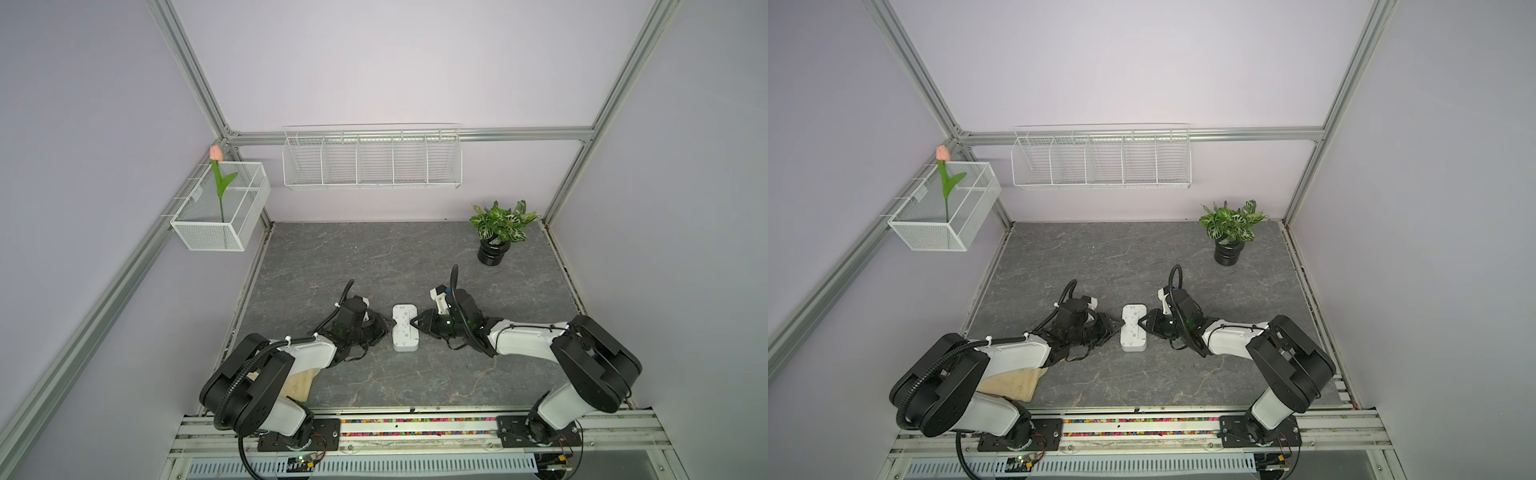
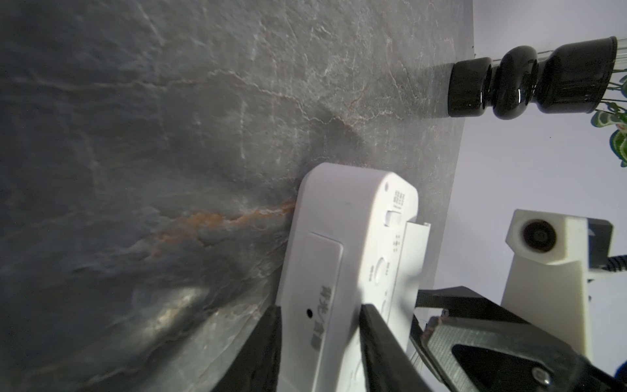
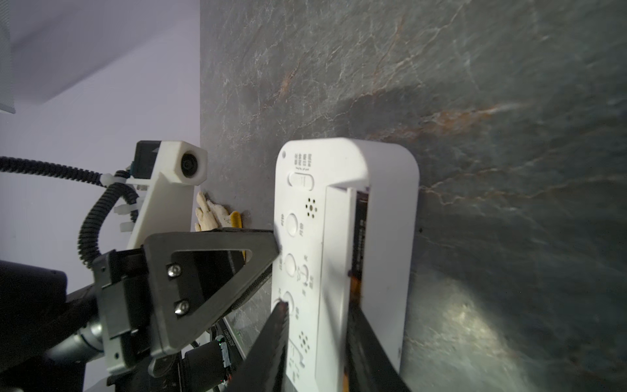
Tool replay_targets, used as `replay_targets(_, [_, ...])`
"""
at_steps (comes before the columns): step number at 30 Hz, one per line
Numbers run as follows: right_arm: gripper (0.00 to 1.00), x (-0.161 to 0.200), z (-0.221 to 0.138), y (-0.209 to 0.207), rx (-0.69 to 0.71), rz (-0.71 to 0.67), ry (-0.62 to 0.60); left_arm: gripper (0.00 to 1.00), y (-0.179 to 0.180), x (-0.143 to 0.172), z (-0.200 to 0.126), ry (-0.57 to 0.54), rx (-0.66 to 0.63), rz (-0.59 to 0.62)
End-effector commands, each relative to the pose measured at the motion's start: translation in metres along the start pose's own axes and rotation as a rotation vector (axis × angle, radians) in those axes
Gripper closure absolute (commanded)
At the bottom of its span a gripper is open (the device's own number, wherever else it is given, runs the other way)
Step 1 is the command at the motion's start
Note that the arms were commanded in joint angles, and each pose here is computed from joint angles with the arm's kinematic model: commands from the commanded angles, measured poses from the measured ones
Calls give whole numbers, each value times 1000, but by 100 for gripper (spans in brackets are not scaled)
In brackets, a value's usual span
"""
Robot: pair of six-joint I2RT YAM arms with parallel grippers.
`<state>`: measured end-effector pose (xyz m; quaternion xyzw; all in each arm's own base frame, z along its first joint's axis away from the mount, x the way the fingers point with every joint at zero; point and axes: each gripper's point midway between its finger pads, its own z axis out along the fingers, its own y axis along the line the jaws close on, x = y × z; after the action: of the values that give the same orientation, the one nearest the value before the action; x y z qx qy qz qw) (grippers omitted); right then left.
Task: Insert the battery into the alarm
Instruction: Install the cover on the alarm.
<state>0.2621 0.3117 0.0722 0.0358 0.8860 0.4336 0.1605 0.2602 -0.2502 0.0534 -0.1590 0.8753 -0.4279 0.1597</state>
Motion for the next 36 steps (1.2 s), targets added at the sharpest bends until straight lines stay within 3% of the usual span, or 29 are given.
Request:
replay_targets(1, [67,4,-6,-18,112,-13,8,59,-12,-3,3,-2,29,20])
replay_targets(18, [64,0,-16,-23,198,-46,-8,60,-12,-1,3,3,30,23])
replay_targets(36, [63,-10,-27,-10,147,-50,-93,60,-14,0,4,5,33,26])
